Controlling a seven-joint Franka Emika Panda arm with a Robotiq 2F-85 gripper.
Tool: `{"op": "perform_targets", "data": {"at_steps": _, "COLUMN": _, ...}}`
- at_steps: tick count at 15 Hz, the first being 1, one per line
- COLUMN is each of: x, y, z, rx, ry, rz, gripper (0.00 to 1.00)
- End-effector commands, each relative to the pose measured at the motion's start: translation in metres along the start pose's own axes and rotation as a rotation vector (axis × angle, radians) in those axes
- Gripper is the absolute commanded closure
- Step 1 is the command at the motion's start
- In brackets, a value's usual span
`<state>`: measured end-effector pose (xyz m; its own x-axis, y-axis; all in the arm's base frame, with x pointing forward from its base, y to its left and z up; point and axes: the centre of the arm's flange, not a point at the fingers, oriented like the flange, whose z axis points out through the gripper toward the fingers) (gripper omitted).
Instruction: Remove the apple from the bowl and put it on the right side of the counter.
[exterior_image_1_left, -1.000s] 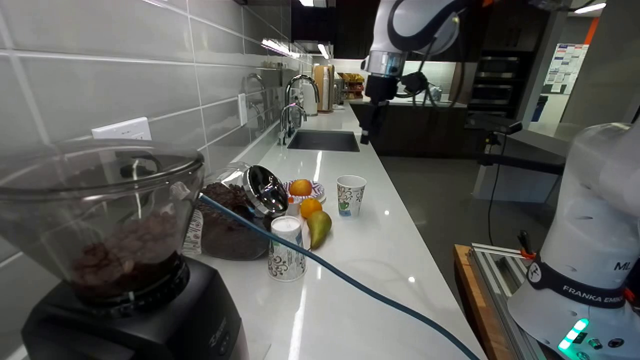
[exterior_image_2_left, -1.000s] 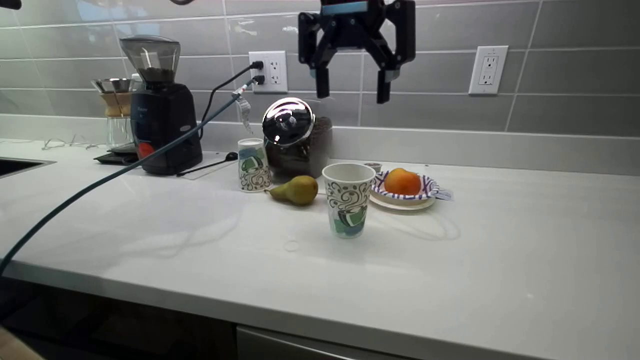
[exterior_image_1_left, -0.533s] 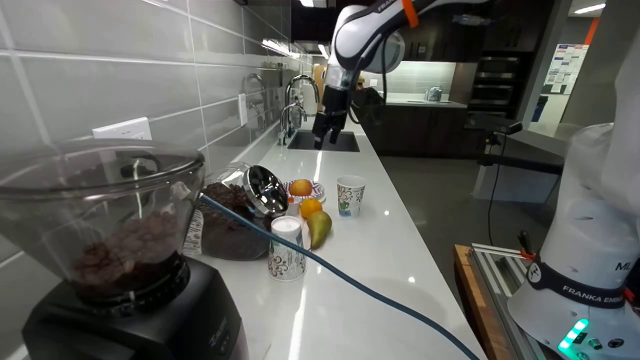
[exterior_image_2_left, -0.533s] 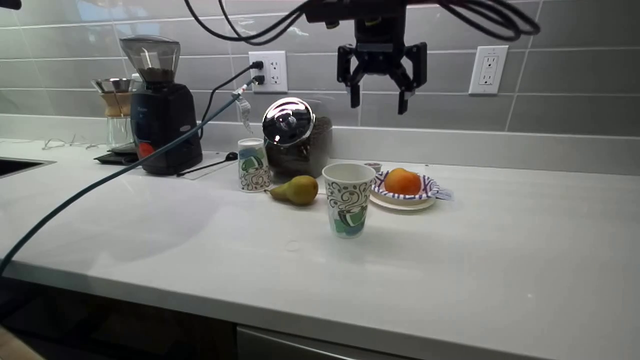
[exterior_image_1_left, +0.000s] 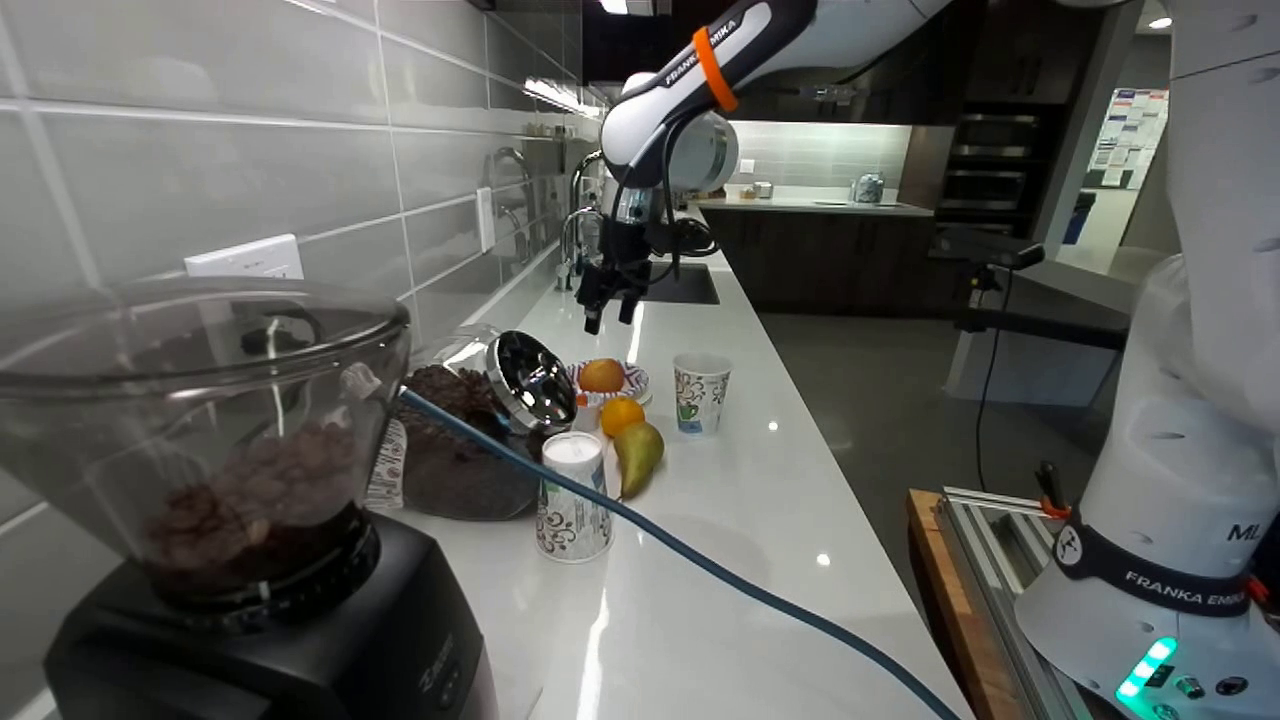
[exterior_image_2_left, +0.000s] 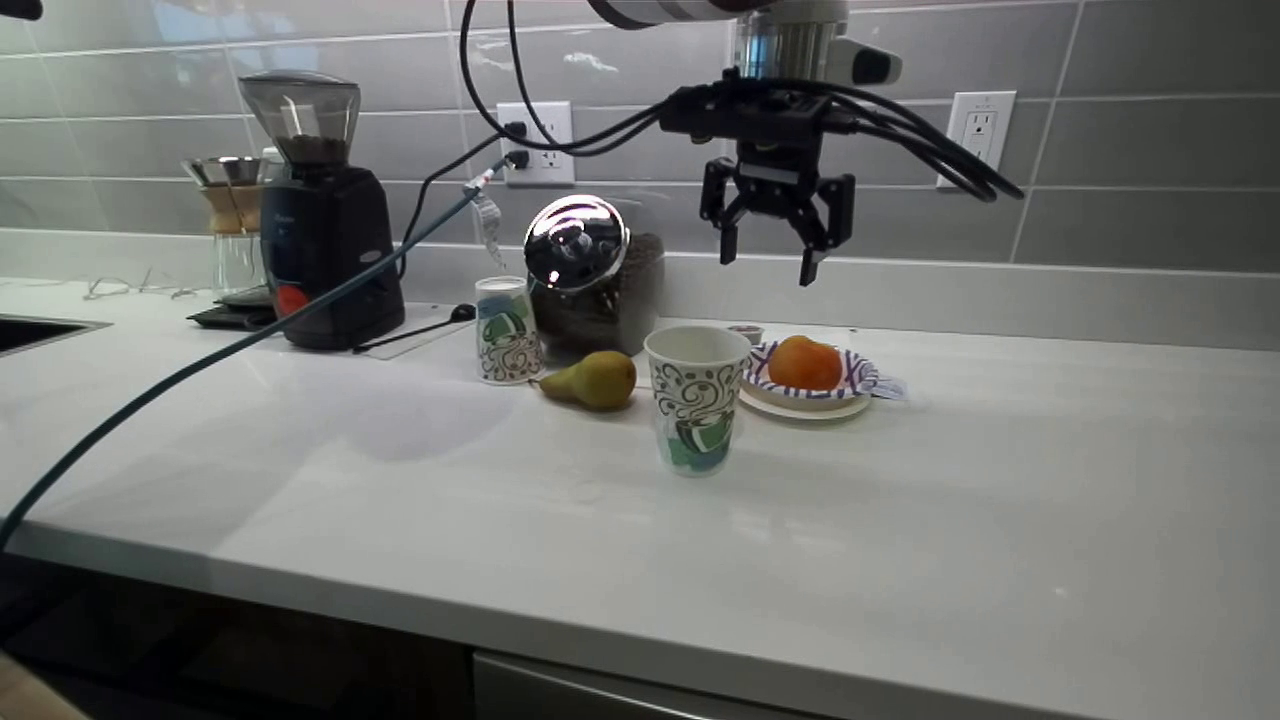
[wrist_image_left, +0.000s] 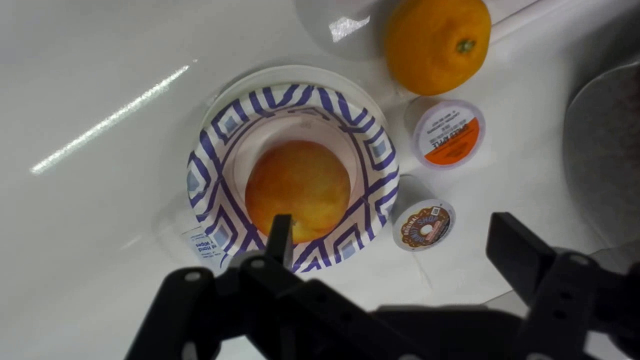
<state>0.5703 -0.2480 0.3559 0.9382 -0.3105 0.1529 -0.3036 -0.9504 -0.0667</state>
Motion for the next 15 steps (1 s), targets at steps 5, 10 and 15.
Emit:
{"op": "perform_targets", "data": {"at_steps": 5, "x": 0.005, "y": 0.010, "z": 0.024, "rx": -0.001, "ry": -0.037, "rz": -0.012, "gripper": 0.00}}
{"op": "perform_targets", "data": {"at_steps": 10, "x": 0.008, "y": 0.021, "z": 0.042, "rx": -0.027, "ry": -0.047, "rz": -0.015, "gripper": 0.00}}
{"op": "perform_targets", "data": {"at_steps": 15, "x": 0.019, "y": 0.032, "z": 0.053, "rx": -0.032, "ry": -0.029, "rz": 0.009, "gripper": 0.00}}
